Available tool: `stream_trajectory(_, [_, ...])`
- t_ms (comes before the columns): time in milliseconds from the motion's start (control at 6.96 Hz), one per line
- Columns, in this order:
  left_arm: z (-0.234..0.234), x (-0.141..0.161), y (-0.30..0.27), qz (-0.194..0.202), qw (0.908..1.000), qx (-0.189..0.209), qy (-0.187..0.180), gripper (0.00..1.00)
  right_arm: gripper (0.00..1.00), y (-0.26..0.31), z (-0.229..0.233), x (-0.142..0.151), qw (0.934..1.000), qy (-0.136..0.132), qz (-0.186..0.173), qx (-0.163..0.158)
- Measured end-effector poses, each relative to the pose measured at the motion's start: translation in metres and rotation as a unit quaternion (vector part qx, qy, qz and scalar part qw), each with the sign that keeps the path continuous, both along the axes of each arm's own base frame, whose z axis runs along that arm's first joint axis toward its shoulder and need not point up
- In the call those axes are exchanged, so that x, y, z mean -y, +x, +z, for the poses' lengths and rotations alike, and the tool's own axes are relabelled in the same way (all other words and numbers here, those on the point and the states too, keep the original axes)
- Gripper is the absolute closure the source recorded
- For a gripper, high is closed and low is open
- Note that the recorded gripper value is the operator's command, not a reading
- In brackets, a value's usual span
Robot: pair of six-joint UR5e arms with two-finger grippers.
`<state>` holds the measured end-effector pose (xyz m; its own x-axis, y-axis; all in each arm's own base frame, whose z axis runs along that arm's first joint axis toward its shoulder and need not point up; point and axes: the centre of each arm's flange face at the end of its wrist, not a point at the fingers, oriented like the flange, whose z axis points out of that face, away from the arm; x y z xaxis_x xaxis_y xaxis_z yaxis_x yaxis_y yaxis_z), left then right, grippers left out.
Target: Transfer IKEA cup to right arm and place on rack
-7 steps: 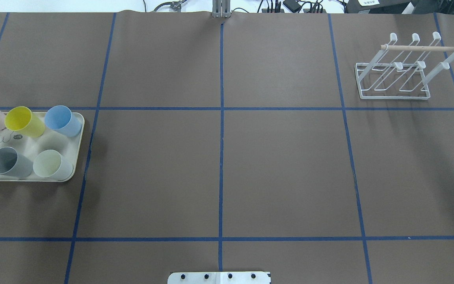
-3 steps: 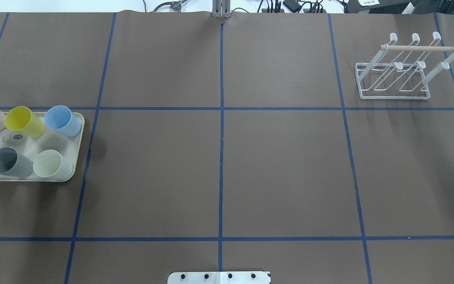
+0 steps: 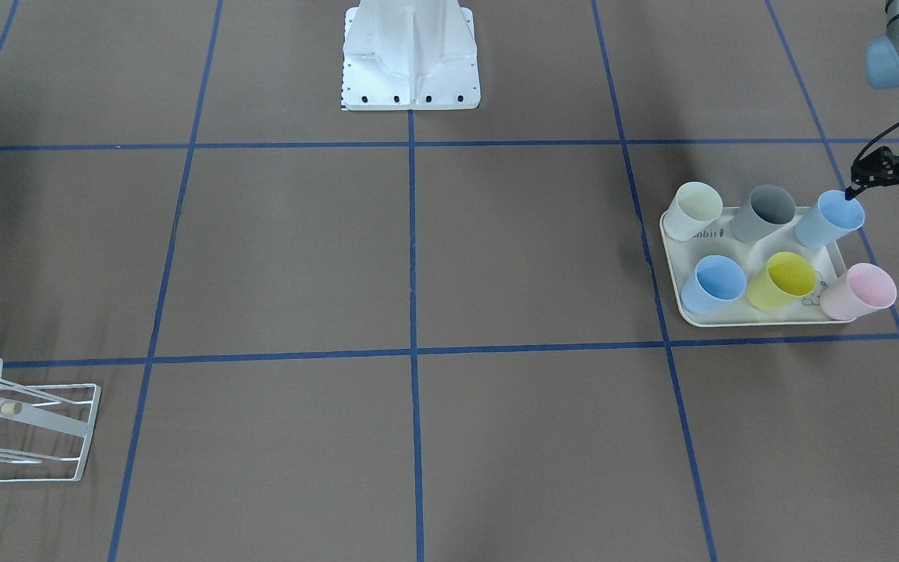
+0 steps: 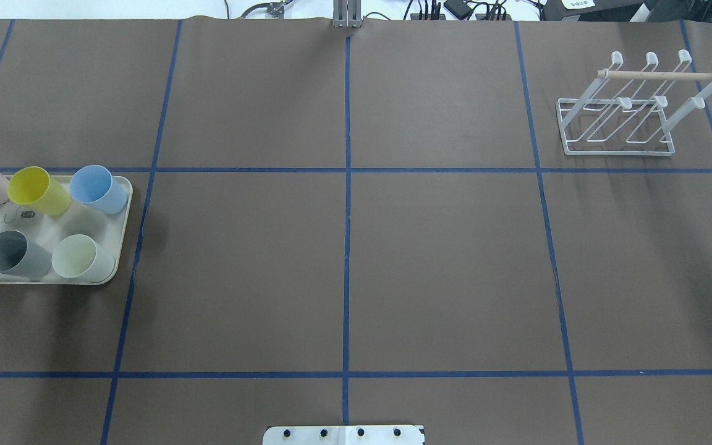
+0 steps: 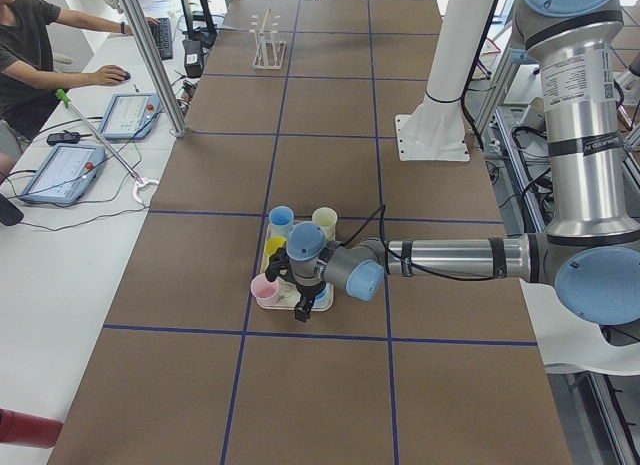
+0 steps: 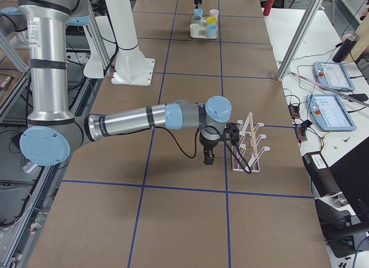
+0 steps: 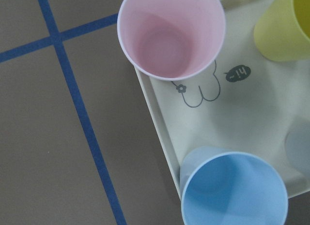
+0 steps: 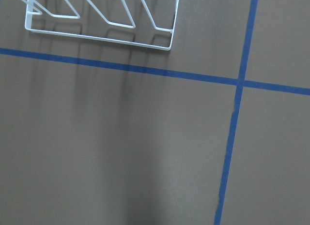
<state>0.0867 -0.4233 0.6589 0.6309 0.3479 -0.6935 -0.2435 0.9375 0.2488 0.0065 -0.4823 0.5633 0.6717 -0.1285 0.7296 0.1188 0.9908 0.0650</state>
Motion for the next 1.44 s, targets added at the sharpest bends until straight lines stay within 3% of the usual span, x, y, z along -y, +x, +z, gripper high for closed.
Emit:
stream_trajectory(287, [0.007, 0.000, 0.013, 0.014, 0.9999, 0.001, -0.003, 0.29, 0.00, 0.000, 0.002, -0.002, 1.0000, -0.002, -0.001, 0.002])
stream_trajectory(431, [0.015, 0.001, 0.018, 0.019, 0.9998, 0.001, -0.002, 0.68, 0.00, 0.000, 0.002, -0.002, 1.0000, -0.003, -0.001, 0.004])
stream_trajectory(575, [0.023, 0.003, 0.021, 0.021, 0.9998, 0.000, -0.001, 1.00, 0.00, -0.001, 0.003, -0.004, 0.9999, -0.005, -0.002, 0.011])
stream_trajectory(1149, [0.011, 0.001, 0.020, 0.026, 0.9993, -0.023, 0.014, 1.00, 0.00, -0.002, 0.004, -0.006, 0.9998, -0.007, -0.002, 0.019])
stream_trajectory(1437, [-0.013, -0.019, -0.043, -0.016, 0.9985, -0.036, 0.039, 1.00, 0.00, -0.005, -0.002, -0.005, 0.9997, 0.000, -0.004, 0.022])
